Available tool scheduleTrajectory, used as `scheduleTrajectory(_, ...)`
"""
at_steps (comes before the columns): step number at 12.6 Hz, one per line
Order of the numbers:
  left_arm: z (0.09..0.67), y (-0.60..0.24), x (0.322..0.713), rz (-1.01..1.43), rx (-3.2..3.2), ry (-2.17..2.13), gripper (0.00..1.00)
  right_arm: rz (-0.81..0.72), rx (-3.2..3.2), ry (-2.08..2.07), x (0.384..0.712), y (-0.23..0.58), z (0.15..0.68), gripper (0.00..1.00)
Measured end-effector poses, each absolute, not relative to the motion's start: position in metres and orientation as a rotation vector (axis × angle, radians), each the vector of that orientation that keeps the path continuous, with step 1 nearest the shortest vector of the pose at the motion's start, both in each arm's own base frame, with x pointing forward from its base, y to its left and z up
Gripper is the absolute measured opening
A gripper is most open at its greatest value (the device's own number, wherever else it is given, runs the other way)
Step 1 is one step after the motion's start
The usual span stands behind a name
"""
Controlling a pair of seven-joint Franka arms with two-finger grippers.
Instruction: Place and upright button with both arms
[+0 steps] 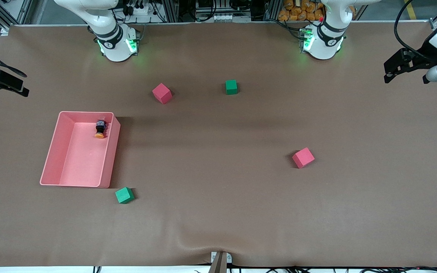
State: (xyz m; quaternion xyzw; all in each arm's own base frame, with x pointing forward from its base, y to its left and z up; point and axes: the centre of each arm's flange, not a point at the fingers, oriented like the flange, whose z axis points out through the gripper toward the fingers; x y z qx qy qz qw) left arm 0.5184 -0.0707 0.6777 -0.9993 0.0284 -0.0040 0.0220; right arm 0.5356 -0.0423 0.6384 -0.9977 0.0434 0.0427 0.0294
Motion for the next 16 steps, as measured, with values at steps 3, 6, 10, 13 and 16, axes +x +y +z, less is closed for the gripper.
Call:
scheduleTrajectory(3,0.6775,-0.0709,0.5185,-0.012,-3.096,0.089,1.00,0.126,-3.092,0.134,0.5339,-0.0433,0.6410,1.00)
scheduleTrajectory(6,0.6774,-0.0710,0.5185,-0.012,-3.096,0.089,1.00,0.132,-3.096,0.137,0.5315,-0.0446,0.6426,1.00)
scheduleTrajectory(10,0.6774,-0.0705,0.5186,-0.011,-3.096,0.087,1.00,0.153,-3.094,0.142,0.5301,-0.0463,0.6406,1.00)
scheduleTrajectory(13,0.6773,-0.0704,0.5185,-0.010,-3.096,0.087,1.00,0.165,-3.094,0.143,0.5296,-0.0466,0.6385,1.00)
scheduleTrajectory(16,0.6772,-0.0703,0.5185,-0.009,-3.096,0.087,1.00,0.181,-3.092,0.147,0.5291,-0.0479,0.6348,1.00)
